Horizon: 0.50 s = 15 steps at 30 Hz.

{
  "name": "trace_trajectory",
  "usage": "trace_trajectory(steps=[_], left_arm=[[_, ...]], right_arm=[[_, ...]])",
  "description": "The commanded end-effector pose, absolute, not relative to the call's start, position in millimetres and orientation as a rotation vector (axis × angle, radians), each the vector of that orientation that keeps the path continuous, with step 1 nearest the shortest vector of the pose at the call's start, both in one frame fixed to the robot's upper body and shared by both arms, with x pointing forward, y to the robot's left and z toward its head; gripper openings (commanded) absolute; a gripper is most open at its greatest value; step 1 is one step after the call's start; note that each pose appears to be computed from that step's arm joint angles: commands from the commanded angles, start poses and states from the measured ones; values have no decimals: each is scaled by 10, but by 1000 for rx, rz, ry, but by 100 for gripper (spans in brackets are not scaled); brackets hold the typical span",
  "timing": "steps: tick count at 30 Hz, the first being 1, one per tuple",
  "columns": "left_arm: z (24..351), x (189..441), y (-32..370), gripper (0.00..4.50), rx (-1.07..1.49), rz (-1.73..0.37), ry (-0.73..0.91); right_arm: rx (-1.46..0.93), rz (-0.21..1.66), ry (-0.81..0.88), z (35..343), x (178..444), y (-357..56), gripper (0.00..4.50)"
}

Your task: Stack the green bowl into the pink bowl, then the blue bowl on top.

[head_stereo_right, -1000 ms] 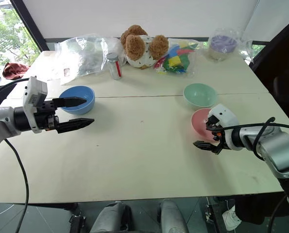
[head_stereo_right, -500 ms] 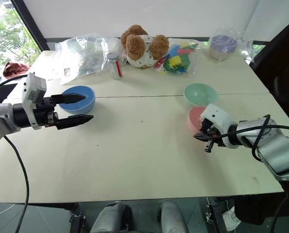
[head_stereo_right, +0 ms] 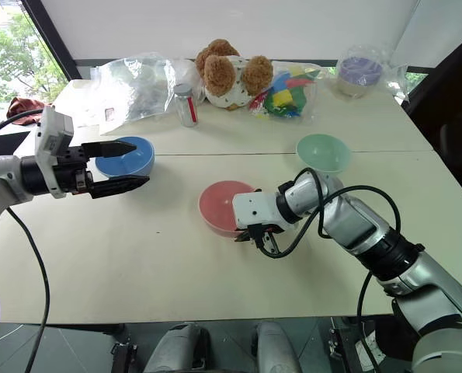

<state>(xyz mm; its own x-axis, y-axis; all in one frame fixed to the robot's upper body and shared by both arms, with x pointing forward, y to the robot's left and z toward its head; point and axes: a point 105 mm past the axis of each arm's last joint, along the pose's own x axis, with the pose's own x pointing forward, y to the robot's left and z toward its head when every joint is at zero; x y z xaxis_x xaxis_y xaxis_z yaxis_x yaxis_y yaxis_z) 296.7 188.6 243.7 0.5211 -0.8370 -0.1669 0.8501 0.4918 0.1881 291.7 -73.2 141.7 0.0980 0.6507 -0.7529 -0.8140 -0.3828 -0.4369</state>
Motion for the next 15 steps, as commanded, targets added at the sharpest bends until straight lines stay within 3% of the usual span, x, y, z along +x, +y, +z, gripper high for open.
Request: trace_trajectory(steps=[1, 7, 10, 15], left_arm=[[2557, 2885, 1905, 450, 288, -1014, 15], [2545, 2861, 1888, 450, 278, -1012, 21], [2542, 2864, 1877, 450, 278, -1014, 23], [2537, 2879, 1841, 450, 273, -1025, 26]], right_arm=[[-1300, 1550, 130, 1475, 3062, -706, 4], [-1379, 1568, 95, 1446, 3142, -623, 4], [-1379, 1596, 77, 1474, 3122, -563, 109], [-1359, 1557, 33, 1755, 3154, -557, 367]])
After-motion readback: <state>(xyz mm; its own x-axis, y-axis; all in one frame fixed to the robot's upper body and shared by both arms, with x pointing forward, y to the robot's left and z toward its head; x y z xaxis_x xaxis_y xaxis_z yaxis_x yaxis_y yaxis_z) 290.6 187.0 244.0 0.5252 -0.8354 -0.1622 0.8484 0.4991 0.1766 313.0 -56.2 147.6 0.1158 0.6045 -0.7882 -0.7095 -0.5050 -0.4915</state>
